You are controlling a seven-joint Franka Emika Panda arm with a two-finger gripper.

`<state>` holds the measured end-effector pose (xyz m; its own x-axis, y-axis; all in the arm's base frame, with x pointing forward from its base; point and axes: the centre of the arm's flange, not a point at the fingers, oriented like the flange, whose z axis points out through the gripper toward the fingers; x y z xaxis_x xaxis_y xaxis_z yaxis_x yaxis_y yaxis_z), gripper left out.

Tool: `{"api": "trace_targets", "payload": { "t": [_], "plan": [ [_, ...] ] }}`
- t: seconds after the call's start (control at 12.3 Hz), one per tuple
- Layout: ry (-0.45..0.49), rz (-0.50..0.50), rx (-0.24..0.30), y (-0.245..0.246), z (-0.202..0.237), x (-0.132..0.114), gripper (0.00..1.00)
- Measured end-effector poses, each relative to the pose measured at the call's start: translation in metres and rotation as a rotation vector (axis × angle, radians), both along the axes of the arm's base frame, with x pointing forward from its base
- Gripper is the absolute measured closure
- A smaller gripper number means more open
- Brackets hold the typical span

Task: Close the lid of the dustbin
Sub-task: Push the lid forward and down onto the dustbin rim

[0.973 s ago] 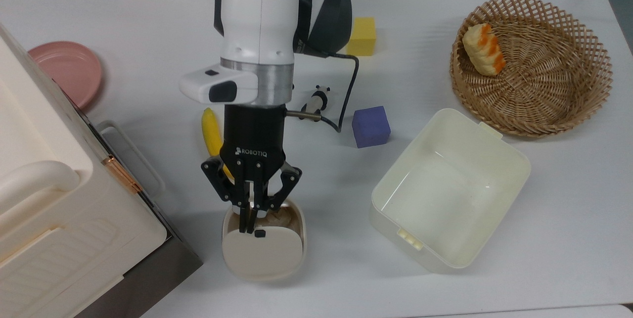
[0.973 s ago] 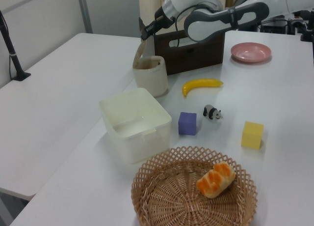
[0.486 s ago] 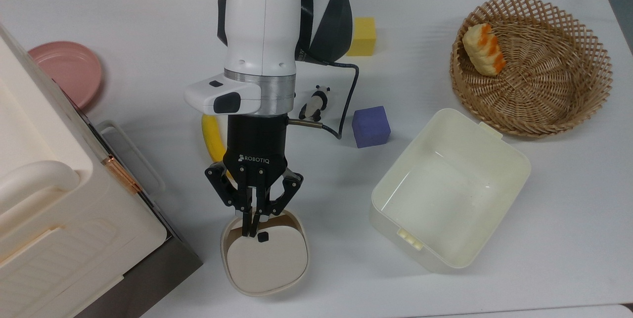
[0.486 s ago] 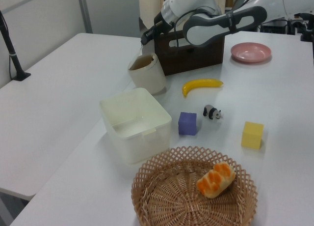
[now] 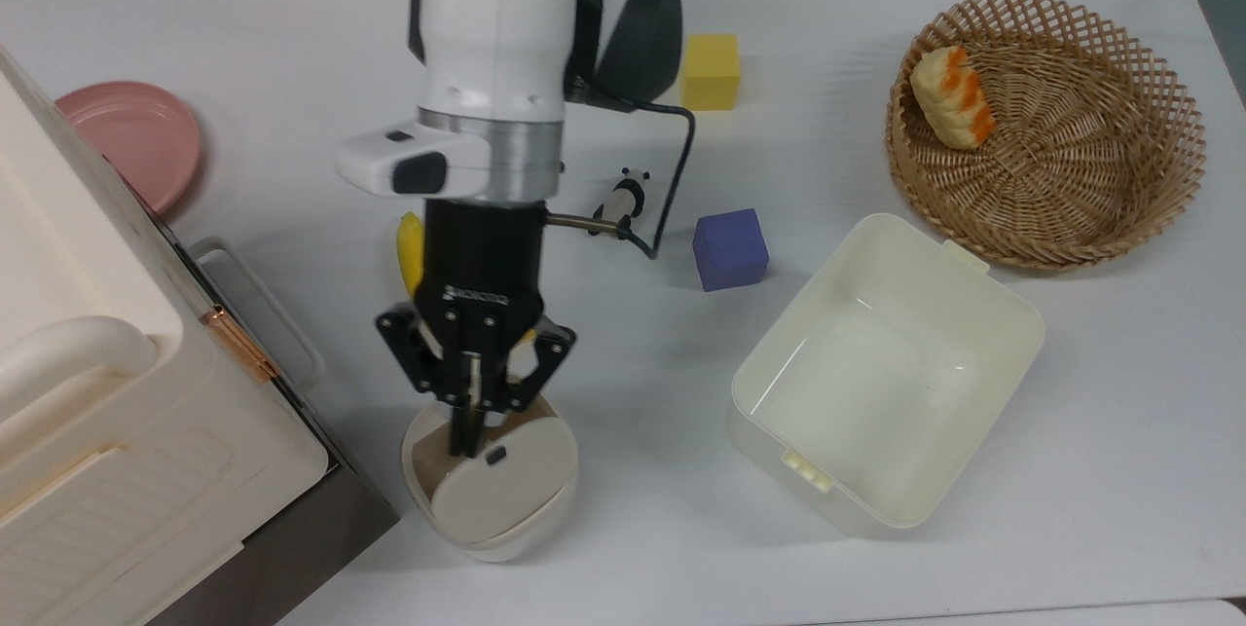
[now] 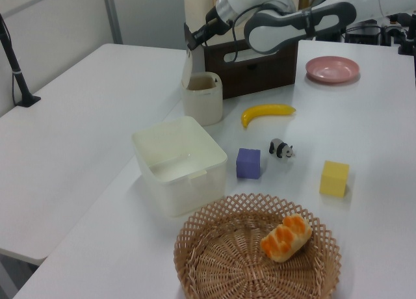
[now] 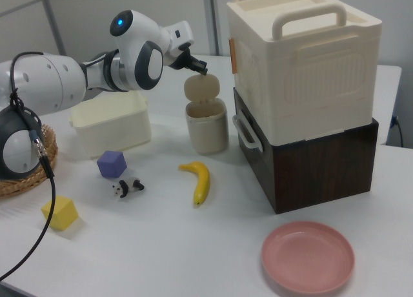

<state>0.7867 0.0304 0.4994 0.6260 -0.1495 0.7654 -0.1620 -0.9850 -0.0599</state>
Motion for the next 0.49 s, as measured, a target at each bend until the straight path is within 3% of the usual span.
{"api": "trace_targets", "payload": {
  "t": [0.49],
  "plan": [
    [-0.013,-0.013,-0.007,-0.017,0.012,-0.002,0.89]
  ]
}}
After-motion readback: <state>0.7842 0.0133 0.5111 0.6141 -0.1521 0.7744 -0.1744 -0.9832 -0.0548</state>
